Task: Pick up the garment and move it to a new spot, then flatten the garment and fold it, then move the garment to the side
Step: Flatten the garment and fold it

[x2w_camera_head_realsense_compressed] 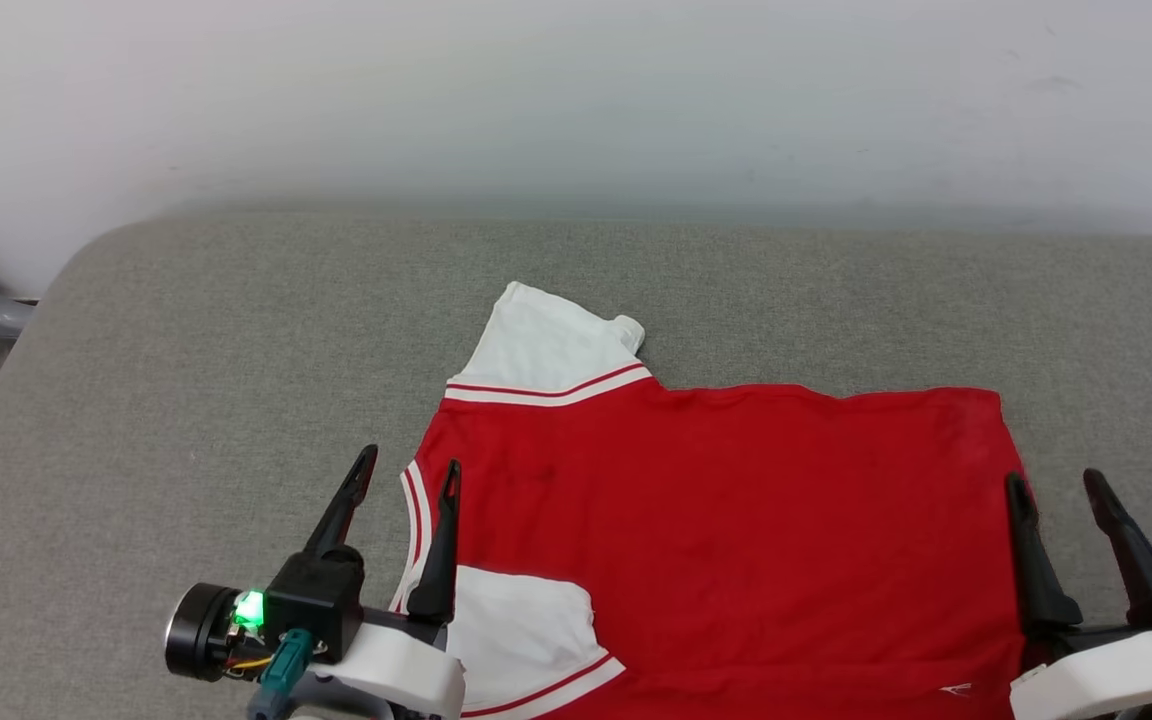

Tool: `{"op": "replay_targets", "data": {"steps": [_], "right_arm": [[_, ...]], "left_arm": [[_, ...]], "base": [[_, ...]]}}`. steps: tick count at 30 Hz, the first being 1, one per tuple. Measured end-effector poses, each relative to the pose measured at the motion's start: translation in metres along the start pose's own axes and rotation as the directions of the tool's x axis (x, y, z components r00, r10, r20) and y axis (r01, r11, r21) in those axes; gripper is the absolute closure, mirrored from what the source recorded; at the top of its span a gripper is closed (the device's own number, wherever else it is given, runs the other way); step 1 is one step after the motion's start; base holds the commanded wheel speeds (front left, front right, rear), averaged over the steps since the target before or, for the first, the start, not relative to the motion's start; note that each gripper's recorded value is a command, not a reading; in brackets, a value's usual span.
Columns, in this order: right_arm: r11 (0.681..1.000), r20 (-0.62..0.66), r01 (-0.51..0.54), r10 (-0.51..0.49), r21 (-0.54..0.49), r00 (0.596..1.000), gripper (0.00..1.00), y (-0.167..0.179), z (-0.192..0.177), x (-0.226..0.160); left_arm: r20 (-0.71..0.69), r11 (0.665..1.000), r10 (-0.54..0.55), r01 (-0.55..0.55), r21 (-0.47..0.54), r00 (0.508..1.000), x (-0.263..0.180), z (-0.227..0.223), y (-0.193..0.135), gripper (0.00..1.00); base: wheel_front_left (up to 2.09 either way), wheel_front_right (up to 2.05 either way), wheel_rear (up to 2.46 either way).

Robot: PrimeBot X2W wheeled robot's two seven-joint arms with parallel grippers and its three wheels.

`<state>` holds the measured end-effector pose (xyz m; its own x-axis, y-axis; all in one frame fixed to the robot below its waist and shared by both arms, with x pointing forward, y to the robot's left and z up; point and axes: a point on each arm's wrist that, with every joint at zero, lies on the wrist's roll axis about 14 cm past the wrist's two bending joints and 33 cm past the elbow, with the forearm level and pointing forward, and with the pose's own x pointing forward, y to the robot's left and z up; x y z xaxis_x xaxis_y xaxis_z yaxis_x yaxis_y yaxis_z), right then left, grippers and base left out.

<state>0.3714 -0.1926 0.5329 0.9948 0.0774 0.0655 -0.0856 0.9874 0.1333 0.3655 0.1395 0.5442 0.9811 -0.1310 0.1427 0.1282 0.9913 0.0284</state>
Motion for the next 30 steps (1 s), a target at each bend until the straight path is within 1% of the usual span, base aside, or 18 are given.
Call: {"op": "replay_targets", "data": {"steps": [10,17,21,22,23,24,26,28,29,30], "right_arm": [[1.0,0.001,-0.005,0.005,0.023,1.0,0.0,0.004,-0.015,0.001],[1.0,0.004,-0.008,0.008,0.026,1.0,0.0,0.001,-0.017,0.017],[1.0,0.005,-0.011,0.011,0.023,1.0,0.0,0.001,-0.017,0.029],[1.0,0.006,-0.01,0.01,0.022,1.0,0.0,0.0,-0.017,0.032],[1.0,-0.004,-0.008,0.008,0.013,1.0,0.0,-0.002,-0.019,0.04],[1.0,-0.013,-0.008,0.008,0.012,1.0,0.0,-0.003,-0.022,0.046],[1.0,-0.02,-0.01,0.011,0.009,1.0,0.0,-0.002,-0.025,0.052],[1.0,-0.026,-0.011,0.011,0.008,1.0,0.0,-0.003,-0.027,0.057],[1.0,-0.027,-0.012,0.012,0.008,1.0,0.0,-0.002,-0.028,0.059],[1.0,-0.028,-0.009,0.009,0.007,1.0,0.0,-0.003,-0.029,0.061]], "left_arm": [[0.004,1.0,-0.001,0.001,-0.018,1.0,-0.003,-0.008,-0.004,0.0],[0.029,1.0,-0.021,0.022,-0.017,0.999,0.024,-0.009,0.0,0.0],[0.027,0.996,-0.089,0.089,0.008,0.996,0.054,-0.014,0.001,0.0],[0.01,0.994,-0.11,0.11,0.018,0.994,0.065,-0.018,0.001,0.0],[-0.094,0.973,-0.213,0.22,0.073,0.972,0.103,-0.03,-0.004,0.0],[-0.166,0.95,-0.285,0.302,0.083,0.944,0.129,-0.035,-0.013,0.0],[-0.241,0.934,-0.314,0.345,0.097,0.918,0.155,-0.04,-0.015,0.0],[-0.327,0.917,-0.313,0.373,0.139,0.892,0.18,-0.048,-0.01,0.0],[-0.37,0.917,-0.305,0.376,0.137,0.878,0.191,-0.053,-0.008,0.0],[-0.426,0.911,-0.3,0.389,0.138,0.853,0.199,-0.062,-0.008,0.0]], "base": [[0.0,0.0,0.0],[0.0,0.0,0.0],[0.0,0.0,0.0],[0.0,0.0,0.0],[0.0,0.0,0.0],[0.0,0.0,0.0],[0.0,0.0,0.0],[0.0,0.0,0.0],[0.0,0.0,0.0],[0.0,0.0,0.0]]}}
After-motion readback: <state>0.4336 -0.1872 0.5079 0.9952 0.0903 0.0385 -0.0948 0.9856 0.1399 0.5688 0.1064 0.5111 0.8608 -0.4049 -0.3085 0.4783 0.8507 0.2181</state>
